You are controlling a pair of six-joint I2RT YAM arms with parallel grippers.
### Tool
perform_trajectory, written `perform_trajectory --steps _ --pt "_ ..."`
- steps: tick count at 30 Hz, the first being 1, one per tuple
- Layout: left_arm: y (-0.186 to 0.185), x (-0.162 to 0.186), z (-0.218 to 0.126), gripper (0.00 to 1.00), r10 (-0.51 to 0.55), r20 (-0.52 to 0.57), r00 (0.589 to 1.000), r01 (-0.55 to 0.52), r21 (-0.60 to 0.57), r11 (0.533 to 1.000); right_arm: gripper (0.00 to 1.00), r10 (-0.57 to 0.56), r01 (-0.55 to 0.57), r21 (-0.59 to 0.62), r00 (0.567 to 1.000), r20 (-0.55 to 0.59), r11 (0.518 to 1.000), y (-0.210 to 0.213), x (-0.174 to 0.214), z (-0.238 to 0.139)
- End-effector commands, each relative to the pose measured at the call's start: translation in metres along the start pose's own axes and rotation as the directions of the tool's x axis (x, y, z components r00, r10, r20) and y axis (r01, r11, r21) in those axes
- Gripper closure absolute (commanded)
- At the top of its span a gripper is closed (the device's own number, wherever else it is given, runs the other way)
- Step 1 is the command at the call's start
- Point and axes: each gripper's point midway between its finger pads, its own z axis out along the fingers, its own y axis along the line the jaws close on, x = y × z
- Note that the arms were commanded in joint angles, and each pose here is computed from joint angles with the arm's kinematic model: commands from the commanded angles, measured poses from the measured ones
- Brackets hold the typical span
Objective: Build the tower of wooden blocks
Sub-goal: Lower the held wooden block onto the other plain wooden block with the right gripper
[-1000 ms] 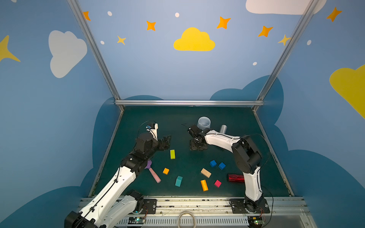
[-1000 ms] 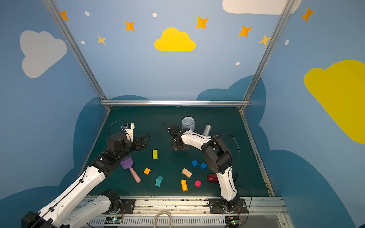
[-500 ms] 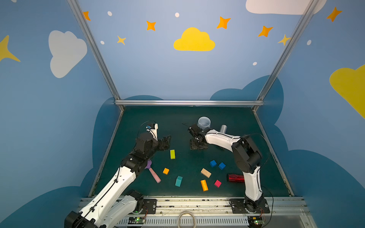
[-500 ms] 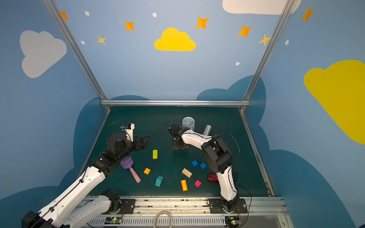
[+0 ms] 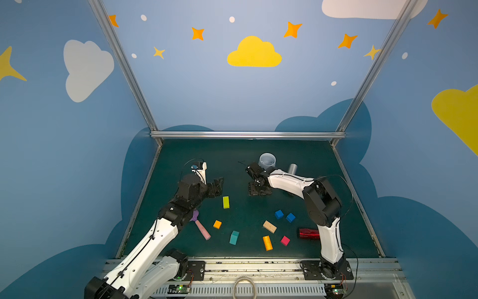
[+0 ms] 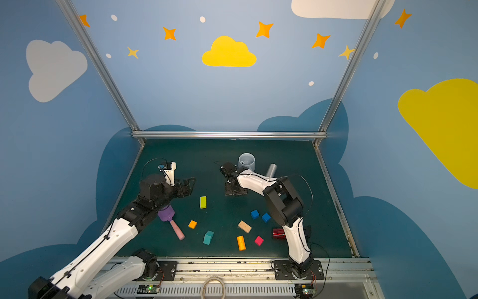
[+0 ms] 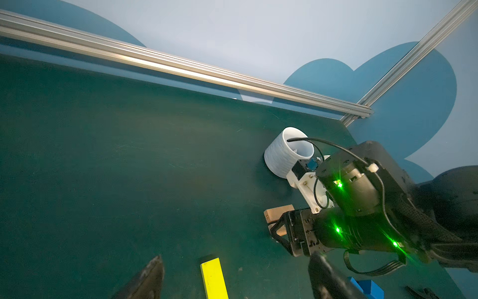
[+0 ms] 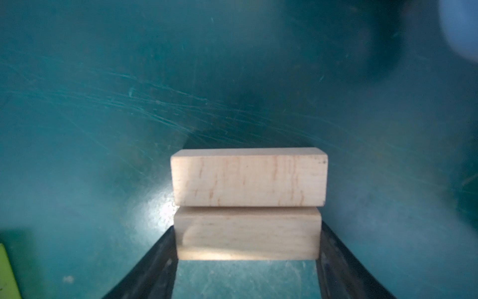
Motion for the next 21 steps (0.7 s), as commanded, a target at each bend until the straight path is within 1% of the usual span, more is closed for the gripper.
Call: perform_trajectory --steps 1,21 --pt "0.0005 -0.0025 -0.0026 0.13 0.016 0.019 1.0 -0.016 -0.002 1.0 0.32 0.001 0.0 0.023 1.0 -0.026 1.0 -0.0041 0.0028 0.0093" --pt "0.0 -0.0024 -0.0022 0.13 0.018 0.019 1.0 -0.018 -0.001 1.0 0.3 0.021 -0.02 0.03 0.999 -0.025 0.999 -0.0036 0.0006 0.0103"
